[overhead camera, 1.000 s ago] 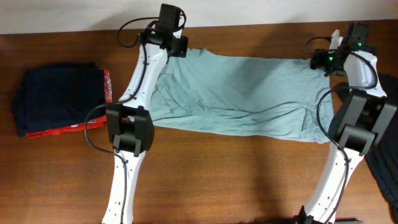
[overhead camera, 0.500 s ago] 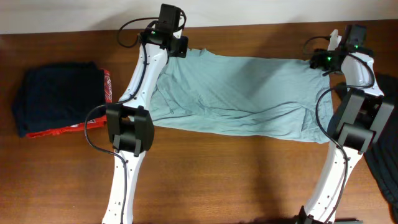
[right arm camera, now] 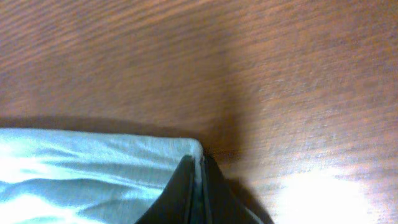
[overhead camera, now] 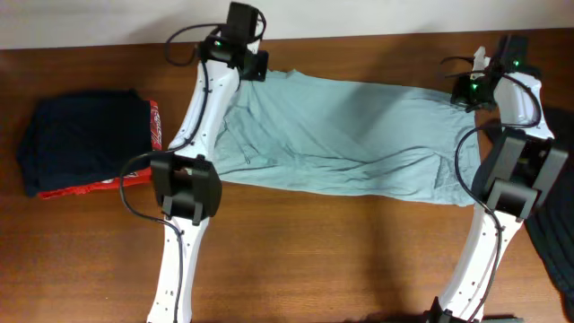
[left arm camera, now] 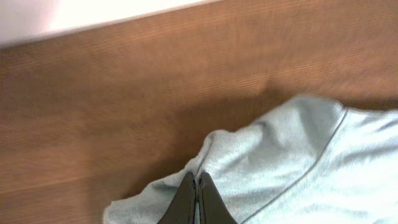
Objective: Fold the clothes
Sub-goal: 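Fold the far edge toward the near edge with both grippers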
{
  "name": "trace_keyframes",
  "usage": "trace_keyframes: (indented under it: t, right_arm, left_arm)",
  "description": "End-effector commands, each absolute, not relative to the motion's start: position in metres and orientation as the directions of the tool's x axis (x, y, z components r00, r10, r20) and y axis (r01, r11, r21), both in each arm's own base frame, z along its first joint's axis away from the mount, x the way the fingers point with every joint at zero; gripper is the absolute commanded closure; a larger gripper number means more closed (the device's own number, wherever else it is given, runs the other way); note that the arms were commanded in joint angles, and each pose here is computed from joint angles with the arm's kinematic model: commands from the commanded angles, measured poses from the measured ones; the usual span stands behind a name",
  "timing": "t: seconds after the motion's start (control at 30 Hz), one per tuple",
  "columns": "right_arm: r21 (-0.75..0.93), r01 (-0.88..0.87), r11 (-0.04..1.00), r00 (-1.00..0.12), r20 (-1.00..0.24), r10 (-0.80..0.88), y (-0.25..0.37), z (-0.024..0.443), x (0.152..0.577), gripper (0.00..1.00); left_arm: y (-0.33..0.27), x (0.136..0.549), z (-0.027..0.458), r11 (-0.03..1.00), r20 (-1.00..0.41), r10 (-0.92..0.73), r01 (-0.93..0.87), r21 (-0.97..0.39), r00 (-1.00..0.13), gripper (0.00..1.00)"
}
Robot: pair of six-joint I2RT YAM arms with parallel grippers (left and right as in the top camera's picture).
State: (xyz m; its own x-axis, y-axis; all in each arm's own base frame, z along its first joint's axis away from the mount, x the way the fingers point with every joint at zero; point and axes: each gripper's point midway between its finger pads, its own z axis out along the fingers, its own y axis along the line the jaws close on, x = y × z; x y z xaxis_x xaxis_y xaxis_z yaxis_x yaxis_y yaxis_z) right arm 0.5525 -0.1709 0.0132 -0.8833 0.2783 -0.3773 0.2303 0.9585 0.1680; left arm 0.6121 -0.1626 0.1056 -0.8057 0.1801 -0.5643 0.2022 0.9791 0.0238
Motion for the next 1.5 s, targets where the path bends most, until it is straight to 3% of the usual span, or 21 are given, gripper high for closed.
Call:
trace_keyframes:
  t: [0.0, 0.2, 0.57, 0.83, 1.23, 1.47]
  right_arm:
    - [0.21, 0.185, 0.96, -0.843, -0.467, 0.265, -0.161, 0.096, 0.564, 0.96]
    - [0.241, 0.197, 0.95, -0.881, -0.382, 0.279, -0.146, 0.146, 0.532, 0.96]
    - [0.274, 0.286, 0.918, -0.947, -0.067, 0.314, -0.124, 0.134, 0.458, 0.96]
    - [0.273, 0.307, 0.912, -0.946, -0.017, 0.324, -0.126, 0.133, 0.446, 0.96]
    - [0.214, 0.373, 0.903, -0.922, 0.189, 0.337, -0.133, 0.075, 0.407, 0.96]
    - [0.214, 0.389, 0.896, -0.915, 0.2, 0.349, -0.138, 0.061, 0.404, 0.96]
  left_arm:
    - [-0.154, 0.619, 0.144, 0.985, -0.623, 0.15, 0.172, 0.025, -0.768, 1.0]
    - [-0.149, 0.599, 0.155, 0.984, -0.577, 0.159, 0.174, 0.029, -0.801, 1.0]
    - [-0.133, 0.56, 0.132, 0.984, -0.408, 0.177, 0.172, 0.049, -0.896, 1.0]
    - [-0.098, 0.539, 0.124, 0.977, -0.3, 0.174, 0.127, 0.172, -0.938, 1.0]
    - [-0.088, 0.544, 0.116, 0.973, -0.299, 0.167, 0.108, 0.204, -0.939, 1.0]
    - [-0.086, 0.528, 0.071, 0.967, -0.163, 0.175, 0.139, 0.212, -0.971, 1.0]
